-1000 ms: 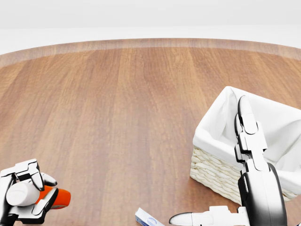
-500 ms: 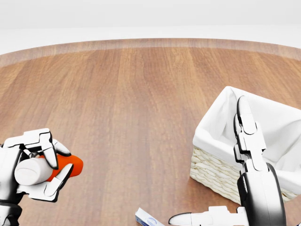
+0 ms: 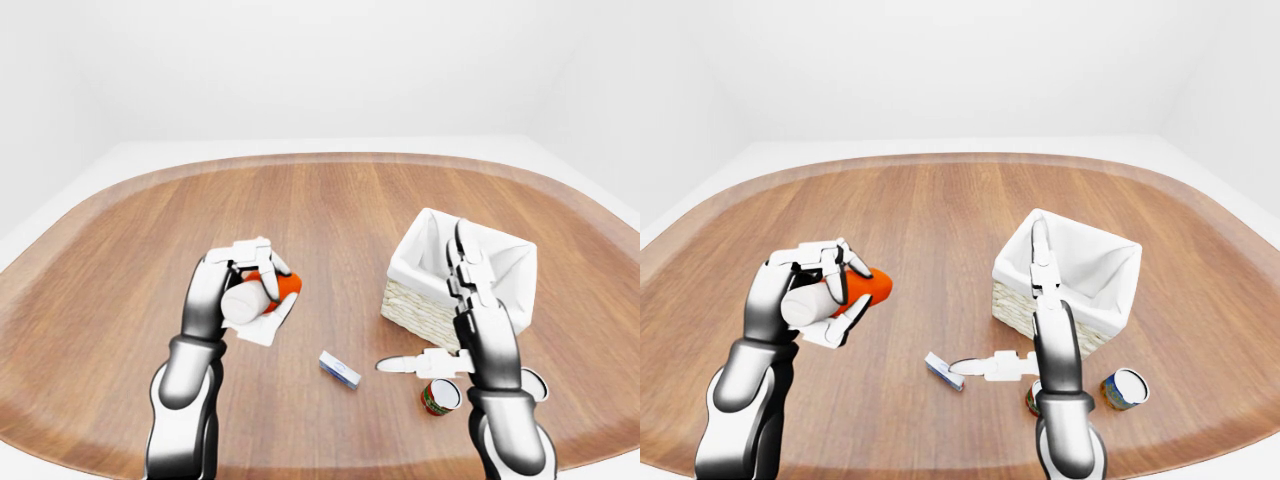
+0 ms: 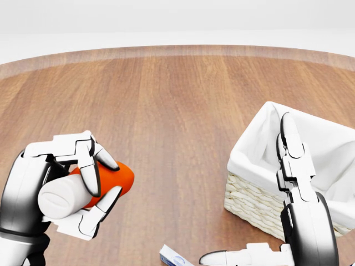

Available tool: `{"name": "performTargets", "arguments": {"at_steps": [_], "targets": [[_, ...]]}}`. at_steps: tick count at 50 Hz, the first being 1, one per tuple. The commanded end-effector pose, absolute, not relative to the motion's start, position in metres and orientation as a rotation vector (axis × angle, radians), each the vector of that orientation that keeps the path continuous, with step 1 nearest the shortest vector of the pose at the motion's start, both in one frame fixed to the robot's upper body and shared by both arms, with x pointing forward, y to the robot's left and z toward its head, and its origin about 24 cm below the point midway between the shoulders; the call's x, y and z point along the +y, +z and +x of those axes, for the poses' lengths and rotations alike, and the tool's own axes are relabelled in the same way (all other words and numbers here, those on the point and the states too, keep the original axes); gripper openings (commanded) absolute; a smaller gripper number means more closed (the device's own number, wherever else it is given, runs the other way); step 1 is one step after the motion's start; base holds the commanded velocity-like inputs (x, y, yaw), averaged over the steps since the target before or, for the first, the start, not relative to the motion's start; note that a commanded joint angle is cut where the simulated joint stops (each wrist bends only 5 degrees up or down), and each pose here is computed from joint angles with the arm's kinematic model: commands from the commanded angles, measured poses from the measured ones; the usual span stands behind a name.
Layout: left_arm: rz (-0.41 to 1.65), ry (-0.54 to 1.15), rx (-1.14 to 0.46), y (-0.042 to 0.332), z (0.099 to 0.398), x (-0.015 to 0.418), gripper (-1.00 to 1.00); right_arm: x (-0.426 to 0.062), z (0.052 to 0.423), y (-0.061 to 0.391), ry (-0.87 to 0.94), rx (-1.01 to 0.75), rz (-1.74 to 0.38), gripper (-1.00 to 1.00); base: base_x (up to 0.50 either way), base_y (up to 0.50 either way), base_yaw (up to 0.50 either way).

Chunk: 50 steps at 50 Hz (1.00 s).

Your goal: Pick up the ketchup, and put it in the basket.

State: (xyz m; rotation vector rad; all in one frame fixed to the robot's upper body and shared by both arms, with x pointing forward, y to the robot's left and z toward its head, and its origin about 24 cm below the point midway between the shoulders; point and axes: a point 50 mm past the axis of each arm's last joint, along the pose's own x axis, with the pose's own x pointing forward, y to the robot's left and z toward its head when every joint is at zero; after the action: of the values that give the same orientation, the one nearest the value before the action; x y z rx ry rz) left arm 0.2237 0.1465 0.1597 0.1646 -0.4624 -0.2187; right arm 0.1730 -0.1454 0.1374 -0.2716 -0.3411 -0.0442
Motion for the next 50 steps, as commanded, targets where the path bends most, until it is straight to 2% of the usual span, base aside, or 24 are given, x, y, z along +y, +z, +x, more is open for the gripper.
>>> {"name": "performTargets", "arguments": {"at_steps": [1, 2, 12, 28, 50], "targets": [[0.105, -0.229, -0.533, 0.172, 0.216, 0.138, -0.95, -0.145, 0.173, 0.138, -0.044, -0.342, -0.272, 1.0, 0.0, 0.0, 0.0], [0.071, -0.316, -0.579, 0.18, 0.204, 0.109, -0.94, -0.147, 0.172, 0.139, -0.05, -0.347, -0.271, 1.0, 0.0, 0.0, 0.0], [0.028, -0.39, -0.61, 0.185, 0.195, 0.082, -0.94, -0.148, 0.17, 0.142, -0.052, -0.359, -0.267, 1.0, 0.0, 0.0, 0.0], [-0.002, -0.423, -0.497, 0.163, 0.207, 0.061, -0.94, -0.145, 0.17, 0.141, -0.041, -0.356, -0.267, 1.0, 0.0, 0.0, 0.0], [-0.092, -0.494, -0.553, 0.176, 0.186, 0.034, -0.94, -0.144, 0.172, 0.139, -0.04, -0.349, -0.268, 1.0, 0.0, 0.0, 0.0]]}}
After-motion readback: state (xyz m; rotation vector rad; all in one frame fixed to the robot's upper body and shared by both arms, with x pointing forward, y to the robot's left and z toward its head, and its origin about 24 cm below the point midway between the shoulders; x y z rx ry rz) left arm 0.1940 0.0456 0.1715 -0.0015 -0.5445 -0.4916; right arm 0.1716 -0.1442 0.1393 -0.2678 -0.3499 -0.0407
